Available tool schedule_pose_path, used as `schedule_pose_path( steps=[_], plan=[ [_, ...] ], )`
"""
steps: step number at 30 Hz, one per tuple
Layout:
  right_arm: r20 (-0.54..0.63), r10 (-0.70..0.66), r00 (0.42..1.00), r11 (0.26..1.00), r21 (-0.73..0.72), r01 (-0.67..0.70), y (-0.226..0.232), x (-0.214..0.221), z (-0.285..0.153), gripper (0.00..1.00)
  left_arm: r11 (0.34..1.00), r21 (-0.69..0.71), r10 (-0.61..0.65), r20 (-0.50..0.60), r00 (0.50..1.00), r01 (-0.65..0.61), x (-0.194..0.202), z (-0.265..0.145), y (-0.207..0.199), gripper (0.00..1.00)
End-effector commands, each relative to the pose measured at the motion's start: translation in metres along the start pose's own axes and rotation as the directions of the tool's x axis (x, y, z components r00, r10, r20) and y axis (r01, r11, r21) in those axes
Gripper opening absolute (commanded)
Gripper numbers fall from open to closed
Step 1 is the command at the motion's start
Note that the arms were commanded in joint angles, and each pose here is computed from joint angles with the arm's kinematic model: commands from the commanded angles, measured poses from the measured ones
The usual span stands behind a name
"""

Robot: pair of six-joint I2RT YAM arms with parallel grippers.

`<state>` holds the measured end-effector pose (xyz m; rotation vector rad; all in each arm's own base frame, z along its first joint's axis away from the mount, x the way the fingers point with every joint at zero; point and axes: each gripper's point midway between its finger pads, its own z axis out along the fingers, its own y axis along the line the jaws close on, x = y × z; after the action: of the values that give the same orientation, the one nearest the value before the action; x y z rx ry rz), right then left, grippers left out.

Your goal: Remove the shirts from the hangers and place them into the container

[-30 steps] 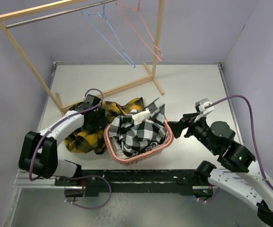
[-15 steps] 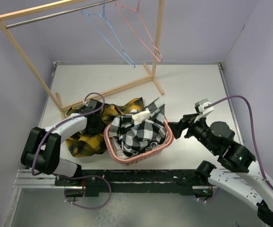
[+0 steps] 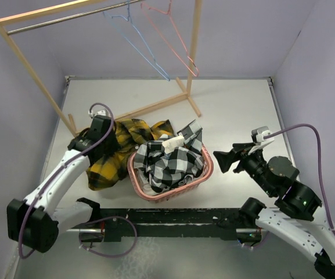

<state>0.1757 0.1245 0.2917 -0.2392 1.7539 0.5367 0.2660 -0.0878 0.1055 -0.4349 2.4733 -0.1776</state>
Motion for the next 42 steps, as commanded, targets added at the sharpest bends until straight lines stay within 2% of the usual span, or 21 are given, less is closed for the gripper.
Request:
schedule_pose_path(
  steps=[1,7,11,14,21,27,29,32,34,38,42],
  plan=[
    [0.054,0.041,0.998,0.999,0.023,-0.043,-0.003,-0.014,-0.003,0.84,0.999,0.04,0.008,0.291,0.957,-0.021,-0.084,-0.081,-0.012,0.0],
    [0.061,0.053,0.997,0.998,0.029,-0.055,-0.004,-0.015,-0.003,0.84,0.999,0.039,0.013,0.521,0.853,-0.038,-0.162,-0.18,-0.017,0.0],
    [0.065,0.055,0.996,0.998,0.034,-0.057,-0.005,-0.016,-0.003,0.84,0.995,0.068,0.012,0.617,0.787,-0.068,-0.201,-0.232,-0.029,0.0],
    [0.067,0.056,0.996,0.998,0.038,-0.059,-0.005,-0.016,-0.003,0.84,0.987,0.125,-0.004,0.66,0.751,-0.105,-0.222,-0.265,-0.045,0.0],
    [0.071,0.061,0.996,0.997,0.049,-0.064,-0.007,-0.016,-0.002,0.84,0.919,0.315,-0.053,0.693,0.719,-0.237,-0.243,-0.317,-0.093,0.0],
    [0.063,0.06,0.996,0.997,0.043,-0.063,-0.005,-0.013,0.003,0.84,0.793,0.475,-0.156,0.764,0.626,-0.382,-0.255,-0.385,-0.127,0.0],
    [0.049,0.055,0.997,0.997,0.045,-0.057,-0.004,-0.011,0.005,0.84,0.73,0.525,-0.189,0.77,0.61,-0.437,-0.255,-0.412,-0.14,0.0],
    [0.03,0.05,0.998,0.997,0.051,-0.052,-0.003,-0.007,0.01,0.84,0.609,0.607,-0.226,0.75,0.621,-0.511,-0.248,-0.44,-0.161,0.0],
    [0.027,0.052,0.998,0.997,0.052,-0.053,-0.003,-0.006,0.012,0.84,0.513,0.671,-0.258,0.715,0.649,-0.535,-0.239,-0.457,-0.173,0.0],
    [0.04,0.055,0.998,0.997,0.055,-0.057,-0.004,-0.01,0.011,0.84,0.341,0.731,-0.299,0.68,0.669,-0.591,-0.225,-0.493,-0.187,0.0],
    [0.053,0.051,0.997,0.996,0.069,-0.054,-0.007,-0.014,0.008,0.84,0.263,0.711,-0.365,0.699,0.615,-0.652,-0.225,-0.54,-0.184,0.0]
  ],
)
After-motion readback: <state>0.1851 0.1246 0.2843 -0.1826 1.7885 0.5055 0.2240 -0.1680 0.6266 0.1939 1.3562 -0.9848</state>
